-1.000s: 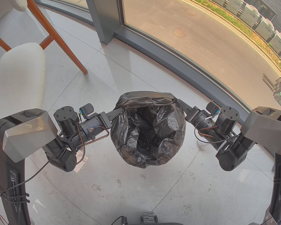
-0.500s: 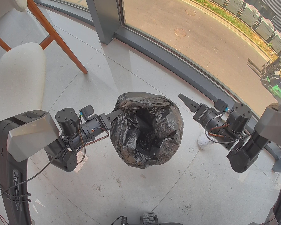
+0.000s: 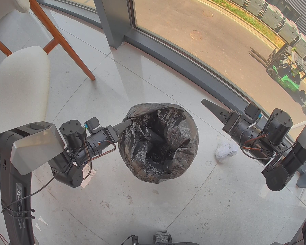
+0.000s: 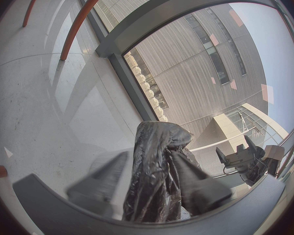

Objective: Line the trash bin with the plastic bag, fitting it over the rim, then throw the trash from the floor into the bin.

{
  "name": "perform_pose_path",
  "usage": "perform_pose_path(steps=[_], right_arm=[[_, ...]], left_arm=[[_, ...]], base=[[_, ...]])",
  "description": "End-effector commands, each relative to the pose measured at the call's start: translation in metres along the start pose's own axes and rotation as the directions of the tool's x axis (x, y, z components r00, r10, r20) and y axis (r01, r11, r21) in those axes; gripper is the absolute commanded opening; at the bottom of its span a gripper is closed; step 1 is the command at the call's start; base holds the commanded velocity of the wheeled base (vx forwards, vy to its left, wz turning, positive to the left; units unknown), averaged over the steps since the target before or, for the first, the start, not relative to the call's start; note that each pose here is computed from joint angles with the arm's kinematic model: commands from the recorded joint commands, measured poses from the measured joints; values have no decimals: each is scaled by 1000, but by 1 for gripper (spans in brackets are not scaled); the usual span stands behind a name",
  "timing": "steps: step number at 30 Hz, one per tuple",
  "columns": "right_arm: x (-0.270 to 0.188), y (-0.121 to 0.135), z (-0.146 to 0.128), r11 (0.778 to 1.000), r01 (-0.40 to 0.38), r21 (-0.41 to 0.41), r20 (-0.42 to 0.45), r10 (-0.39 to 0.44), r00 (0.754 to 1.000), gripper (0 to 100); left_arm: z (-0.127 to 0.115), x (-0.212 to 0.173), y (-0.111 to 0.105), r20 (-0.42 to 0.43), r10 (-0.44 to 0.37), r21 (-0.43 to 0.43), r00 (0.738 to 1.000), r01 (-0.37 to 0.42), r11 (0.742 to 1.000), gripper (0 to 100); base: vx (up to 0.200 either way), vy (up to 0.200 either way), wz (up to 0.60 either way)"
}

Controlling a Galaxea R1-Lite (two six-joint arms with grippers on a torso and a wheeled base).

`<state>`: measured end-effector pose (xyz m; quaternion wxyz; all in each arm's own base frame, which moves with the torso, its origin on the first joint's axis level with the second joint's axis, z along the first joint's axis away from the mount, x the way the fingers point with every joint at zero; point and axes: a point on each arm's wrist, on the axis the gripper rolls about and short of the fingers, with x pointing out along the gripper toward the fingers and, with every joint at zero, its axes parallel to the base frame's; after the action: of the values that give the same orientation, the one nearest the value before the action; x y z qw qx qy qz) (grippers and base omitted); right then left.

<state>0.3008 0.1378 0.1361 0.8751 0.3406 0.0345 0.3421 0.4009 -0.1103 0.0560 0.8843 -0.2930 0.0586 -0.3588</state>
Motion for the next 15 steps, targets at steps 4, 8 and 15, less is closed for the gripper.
perform_pose_path(steps=[4, 8, 15], right_arm=[[0, -4, -3, 999, 18, -29, -12, -19, 1000, 100], [2, -10, -8, 998, 35, -52, -26, -37, 999, 100], [-2, -12, -7, 993, 113, -35, -80, -115, 990, 100]], left_arm=[[6, -1, -23, 8, -43, 19, 999, 43, 999, 100], [20, -16, -65, 9, -99, 9, 995, 99, 995, 100], [31, -35, -100, 8, -149, 7, 989, 148, 989, 100]], base=[[0, 0, 0], [0, 0, 0], [0, 0, 0]])
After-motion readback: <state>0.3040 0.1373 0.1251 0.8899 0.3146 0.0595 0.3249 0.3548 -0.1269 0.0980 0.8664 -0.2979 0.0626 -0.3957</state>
